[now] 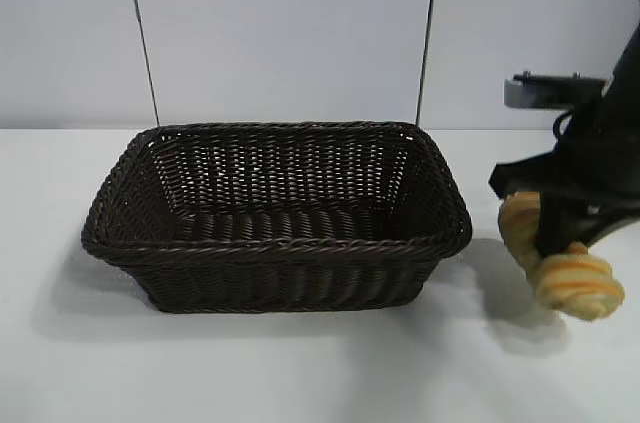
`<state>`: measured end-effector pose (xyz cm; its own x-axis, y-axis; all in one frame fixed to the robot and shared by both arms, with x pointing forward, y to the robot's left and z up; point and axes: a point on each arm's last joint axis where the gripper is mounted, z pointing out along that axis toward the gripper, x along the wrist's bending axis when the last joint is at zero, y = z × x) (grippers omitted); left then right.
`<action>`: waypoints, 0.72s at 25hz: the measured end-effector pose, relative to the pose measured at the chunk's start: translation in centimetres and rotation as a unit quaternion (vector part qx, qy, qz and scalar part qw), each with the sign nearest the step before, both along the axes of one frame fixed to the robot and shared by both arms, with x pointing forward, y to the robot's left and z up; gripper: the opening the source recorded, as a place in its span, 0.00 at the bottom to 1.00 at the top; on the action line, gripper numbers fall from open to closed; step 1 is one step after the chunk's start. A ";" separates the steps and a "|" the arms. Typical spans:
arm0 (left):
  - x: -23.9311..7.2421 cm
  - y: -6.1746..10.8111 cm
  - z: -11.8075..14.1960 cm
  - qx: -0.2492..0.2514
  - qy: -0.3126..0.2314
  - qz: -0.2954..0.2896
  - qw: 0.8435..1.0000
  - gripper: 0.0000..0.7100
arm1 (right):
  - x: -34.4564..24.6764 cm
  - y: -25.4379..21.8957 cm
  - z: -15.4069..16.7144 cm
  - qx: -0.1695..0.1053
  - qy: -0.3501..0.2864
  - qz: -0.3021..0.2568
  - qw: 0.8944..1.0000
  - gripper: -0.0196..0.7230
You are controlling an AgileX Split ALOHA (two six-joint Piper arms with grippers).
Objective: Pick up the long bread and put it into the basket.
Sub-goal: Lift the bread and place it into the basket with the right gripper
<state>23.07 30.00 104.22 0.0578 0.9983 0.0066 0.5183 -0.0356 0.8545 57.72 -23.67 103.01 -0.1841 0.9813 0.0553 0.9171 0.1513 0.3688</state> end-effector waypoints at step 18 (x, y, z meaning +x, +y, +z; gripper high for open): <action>0.0 0.0 0.0 0.000 0.000 0.000 1.000 0.98 | 3.4 16.4 -2.4 -0.049 -0.033 0.303 0.951 0.17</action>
